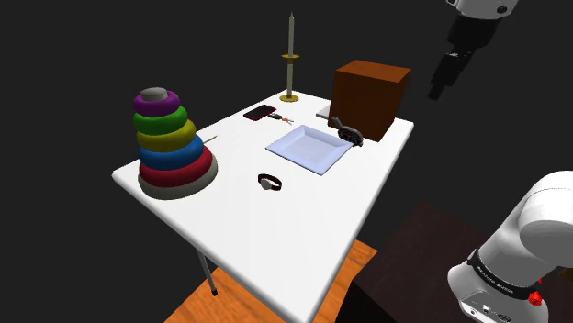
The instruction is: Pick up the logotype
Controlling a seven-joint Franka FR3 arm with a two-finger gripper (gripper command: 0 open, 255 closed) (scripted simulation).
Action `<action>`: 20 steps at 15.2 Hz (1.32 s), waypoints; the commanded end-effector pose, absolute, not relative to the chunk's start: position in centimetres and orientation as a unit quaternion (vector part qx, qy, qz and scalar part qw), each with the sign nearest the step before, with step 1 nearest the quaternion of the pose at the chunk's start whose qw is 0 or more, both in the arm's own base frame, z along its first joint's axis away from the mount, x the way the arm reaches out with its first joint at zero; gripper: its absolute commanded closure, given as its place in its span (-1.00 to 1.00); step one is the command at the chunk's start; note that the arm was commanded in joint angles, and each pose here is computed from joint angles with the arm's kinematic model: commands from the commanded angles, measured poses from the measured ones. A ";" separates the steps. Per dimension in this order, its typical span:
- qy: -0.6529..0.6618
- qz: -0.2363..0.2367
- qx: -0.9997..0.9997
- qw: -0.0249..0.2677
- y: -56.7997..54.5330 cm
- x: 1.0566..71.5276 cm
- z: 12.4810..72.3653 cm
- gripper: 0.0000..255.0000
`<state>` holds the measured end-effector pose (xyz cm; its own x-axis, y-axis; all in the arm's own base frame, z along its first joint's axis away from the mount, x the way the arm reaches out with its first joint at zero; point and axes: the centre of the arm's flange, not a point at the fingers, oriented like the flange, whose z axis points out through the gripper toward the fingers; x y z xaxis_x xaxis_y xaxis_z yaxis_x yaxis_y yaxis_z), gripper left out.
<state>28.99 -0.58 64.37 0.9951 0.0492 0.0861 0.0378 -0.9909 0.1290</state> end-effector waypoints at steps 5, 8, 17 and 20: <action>0.043 0.065 0.993 0.086 0.7 32.5 61.1 -1.00; 0.058 0.080 0.990 0.102 1.6 35.2 58.6 -1.00; 0.104 0.125 0.975 0.150 4.5 43.4 51.6 -1.00; 0.117 0.138 0.970 0.163 5.4 45.7 49.8 -1.00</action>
<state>45.18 5.08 50.33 0.9395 0.2609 0.2221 0.1759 -0.9236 0.3407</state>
